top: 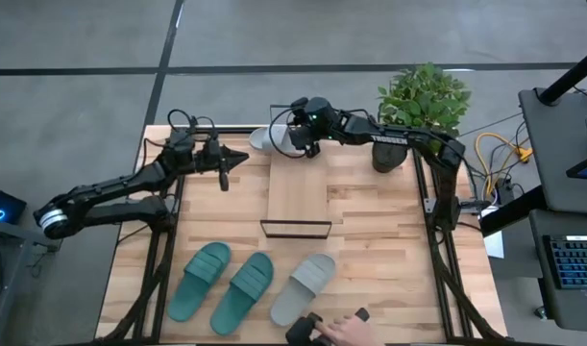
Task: Pick and place slides into the shelf
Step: Put the right gray slipper on the shelf
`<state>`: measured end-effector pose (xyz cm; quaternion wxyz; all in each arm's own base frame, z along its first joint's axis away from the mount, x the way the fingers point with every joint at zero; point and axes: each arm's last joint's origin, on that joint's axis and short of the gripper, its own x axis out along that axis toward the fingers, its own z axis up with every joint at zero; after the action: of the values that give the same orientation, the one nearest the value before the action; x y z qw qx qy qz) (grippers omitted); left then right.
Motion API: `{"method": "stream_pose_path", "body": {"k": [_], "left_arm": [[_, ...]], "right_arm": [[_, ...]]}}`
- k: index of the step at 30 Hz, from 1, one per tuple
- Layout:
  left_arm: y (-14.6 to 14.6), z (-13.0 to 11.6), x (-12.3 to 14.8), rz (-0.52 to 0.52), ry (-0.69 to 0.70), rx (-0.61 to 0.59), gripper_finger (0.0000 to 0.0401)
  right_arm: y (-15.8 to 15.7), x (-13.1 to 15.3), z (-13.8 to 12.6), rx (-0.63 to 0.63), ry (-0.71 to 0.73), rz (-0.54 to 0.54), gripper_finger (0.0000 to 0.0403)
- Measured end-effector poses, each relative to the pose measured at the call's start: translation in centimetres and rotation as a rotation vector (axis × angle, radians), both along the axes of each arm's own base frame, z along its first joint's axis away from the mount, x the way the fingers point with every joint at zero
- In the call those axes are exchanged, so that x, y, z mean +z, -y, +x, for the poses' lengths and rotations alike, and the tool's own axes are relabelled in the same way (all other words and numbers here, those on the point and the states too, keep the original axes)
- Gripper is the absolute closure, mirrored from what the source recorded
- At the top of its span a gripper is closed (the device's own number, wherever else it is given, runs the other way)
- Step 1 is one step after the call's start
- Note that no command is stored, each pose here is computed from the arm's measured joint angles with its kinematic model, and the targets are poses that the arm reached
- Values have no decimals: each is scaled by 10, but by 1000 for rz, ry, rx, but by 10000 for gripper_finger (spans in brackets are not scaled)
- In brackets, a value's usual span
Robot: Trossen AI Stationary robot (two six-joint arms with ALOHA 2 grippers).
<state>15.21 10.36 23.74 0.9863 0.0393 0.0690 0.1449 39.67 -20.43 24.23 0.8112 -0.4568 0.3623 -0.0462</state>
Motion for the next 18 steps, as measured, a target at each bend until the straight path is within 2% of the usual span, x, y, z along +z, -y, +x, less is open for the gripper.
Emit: {"method": "stream_pose_path", "body": {"k": [4,9,18], "left_arm": [[1,-2,4,17,19,1,390],[2,-3,5,23,27,1,390],[2,-3,3,18,20,1,390]], "right_arm": [[5,-17,10,2,-68,32,287],[8,-22,13,-1,-123,62,294],[13,-30,20,65,-142,30,306]]}}
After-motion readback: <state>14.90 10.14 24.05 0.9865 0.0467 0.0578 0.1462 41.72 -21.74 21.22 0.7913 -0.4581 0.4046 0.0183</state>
